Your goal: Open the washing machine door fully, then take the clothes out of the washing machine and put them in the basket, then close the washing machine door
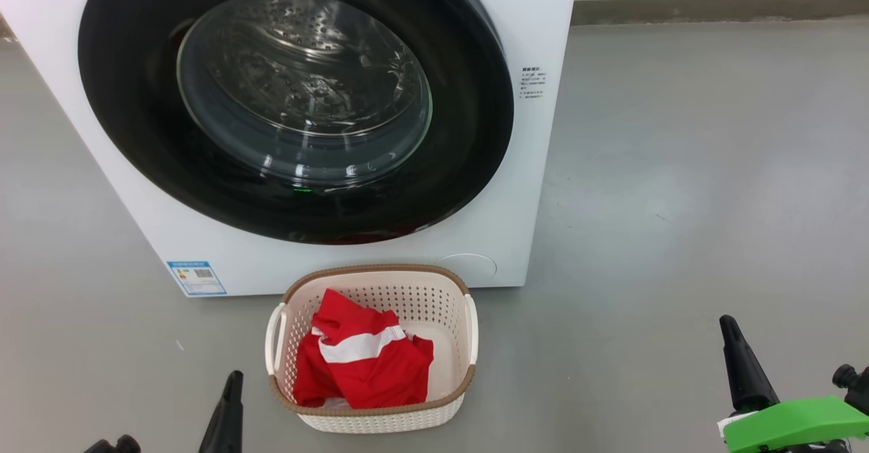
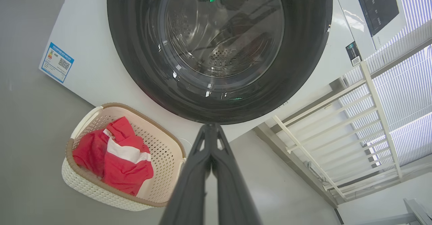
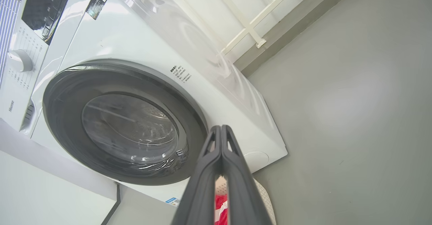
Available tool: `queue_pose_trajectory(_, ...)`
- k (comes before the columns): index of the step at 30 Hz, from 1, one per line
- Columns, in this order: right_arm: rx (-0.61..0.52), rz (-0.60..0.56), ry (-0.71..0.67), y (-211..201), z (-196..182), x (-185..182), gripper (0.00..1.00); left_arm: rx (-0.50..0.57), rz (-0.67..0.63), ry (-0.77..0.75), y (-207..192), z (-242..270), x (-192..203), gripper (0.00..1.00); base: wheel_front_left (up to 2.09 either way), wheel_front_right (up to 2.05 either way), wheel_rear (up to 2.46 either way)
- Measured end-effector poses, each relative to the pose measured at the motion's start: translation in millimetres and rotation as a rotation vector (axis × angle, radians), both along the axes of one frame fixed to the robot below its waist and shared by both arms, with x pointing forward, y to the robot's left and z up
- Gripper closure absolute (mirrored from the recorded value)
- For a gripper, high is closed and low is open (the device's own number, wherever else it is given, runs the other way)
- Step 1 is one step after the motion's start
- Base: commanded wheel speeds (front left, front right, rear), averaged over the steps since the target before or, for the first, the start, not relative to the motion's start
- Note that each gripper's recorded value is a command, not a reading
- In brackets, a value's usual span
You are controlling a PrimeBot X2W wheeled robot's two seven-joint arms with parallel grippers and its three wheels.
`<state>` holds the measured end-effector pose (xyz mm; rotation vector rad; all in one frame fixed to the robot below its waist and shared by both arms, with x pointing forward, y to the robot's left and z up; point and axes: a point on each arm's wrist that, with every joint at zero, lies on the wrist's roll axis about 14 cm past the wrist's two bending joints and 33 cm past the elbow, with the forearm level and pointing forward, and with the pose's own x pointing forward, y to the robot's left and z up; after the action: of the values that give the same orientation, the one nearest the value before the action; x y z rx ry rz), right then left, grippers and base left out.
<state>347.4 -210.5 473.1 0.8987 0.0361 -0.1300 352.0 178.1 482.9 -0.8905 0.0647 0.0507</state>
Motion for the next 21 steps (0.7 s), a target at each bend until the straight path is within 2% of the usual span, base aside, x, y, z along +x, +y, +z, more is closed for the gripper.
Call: queue_pose_trajectory(21,0.233,-0.003,-0.002,1.9,-0.8,8.7,1.00,-0.232,0.010,0.028,4.0,-4.5,7.9,1.00,0.00,0.00,0.00)
